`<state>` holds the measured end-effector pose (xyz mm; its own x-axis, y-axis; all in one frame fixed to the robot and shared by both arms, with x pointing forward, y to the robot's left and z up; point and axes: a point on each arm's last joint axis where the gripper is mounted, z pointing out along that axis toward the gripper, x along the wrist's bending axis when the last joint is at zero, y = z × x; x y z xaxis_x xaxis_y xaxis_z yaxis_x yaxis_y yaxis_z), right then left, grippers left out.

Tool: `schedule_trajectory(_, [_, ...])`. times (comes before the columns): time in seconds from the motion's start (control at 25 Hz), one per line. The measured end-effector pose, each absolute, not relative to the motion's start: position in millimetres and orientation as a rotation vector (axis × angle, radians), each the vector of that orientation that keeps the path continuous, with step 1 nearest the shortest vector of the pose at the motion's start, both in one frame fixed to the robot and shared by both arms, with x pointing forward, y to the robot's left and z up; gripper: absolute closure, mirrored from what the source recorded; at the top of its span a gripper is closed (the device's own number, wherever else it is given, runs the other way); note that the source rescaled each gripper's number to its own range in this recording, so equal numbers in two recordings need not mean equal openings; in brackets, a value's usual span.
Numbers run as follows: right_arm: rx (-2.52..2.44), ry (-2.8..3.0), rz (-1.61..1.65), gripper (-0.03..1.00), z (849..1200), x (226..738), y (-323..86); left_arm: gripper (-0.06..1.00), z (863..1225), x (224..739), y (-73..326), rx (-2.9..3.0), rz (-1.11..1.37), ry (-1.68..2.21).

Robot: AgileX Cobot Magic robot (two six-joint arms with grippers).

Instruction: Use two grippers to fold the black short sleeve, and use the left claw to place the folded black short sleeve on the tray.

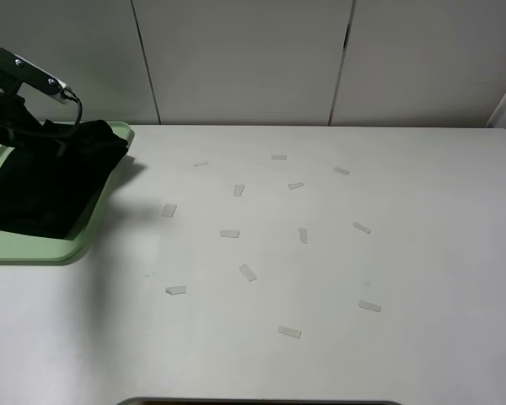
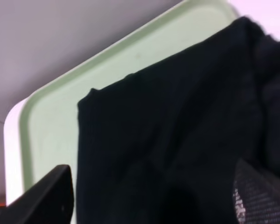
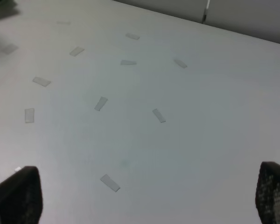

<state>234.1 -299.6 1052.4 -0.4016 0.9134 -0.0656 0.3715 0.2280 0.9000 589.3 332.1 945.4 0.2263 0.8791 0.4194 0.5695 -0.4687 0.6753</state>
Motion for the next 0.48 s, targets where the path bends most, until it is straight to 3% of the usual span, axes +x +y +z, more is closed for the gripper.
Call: schedule_trajectory(0.48, [1.18,1.892,1.136,-0.03,1052,234,-300,0.26,882,594,295,2.252,0.948,1.299])
